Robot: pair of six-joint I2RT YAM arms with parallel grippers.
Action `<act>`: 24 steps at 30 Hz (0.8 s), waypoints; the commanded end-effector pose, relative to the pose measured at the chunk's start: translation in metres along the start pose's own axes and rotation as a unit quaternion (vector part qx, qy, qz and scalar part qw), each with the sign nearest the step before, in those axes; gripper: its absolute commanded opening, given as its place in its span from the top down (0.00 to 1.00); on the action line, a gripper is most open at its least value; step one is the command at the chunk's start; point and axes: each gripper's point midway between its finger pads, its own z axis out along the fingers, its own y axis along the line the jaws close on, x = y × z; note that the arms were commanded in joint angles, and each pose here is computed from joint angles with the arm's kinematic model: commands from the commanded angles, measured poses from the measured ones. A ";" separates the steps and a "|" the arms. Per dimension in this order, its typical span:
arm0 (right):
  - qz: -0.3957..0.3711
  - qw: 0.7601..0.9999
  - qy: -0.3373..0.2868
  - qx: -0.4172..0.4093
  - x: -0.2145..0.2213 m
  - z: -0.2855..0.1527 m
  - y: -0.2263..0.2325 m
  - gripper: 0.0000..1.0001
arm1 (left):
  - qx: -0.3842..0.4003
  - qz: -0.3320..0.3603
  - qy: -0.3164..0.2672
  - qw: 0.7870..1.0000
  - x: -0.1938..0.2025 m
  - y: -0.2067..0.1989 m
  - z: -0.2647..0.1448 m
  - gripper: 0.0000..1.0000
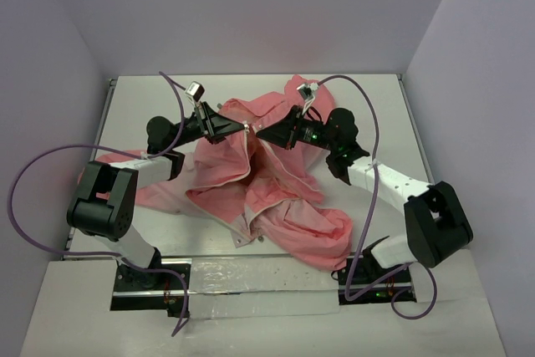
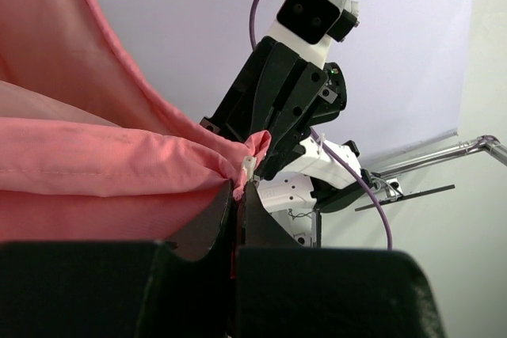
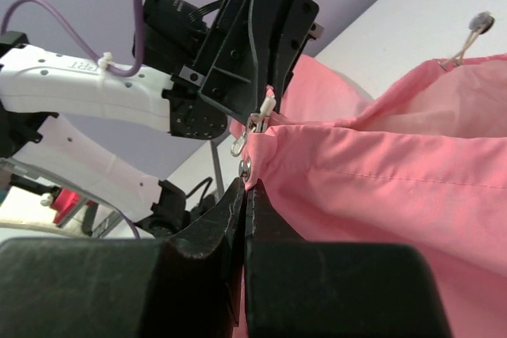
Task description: Zip up the jacket
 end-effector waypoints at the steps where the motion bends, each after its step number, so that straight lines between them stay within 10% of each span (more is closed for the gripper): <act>1: -0.024 0.998 -0.018 -0.054 -0.018 0.004 0.024 1.00 | 0.177 0.258 0.027 0.949 0.029 -0.090 -0.012 1.00; 24: -0.011 0.998 -0.008 -0.065 -0.011 0.007 0.020 1.00 | 0.183 0.258 0.031 0.948 0.031 -0.092 -0.008 1.00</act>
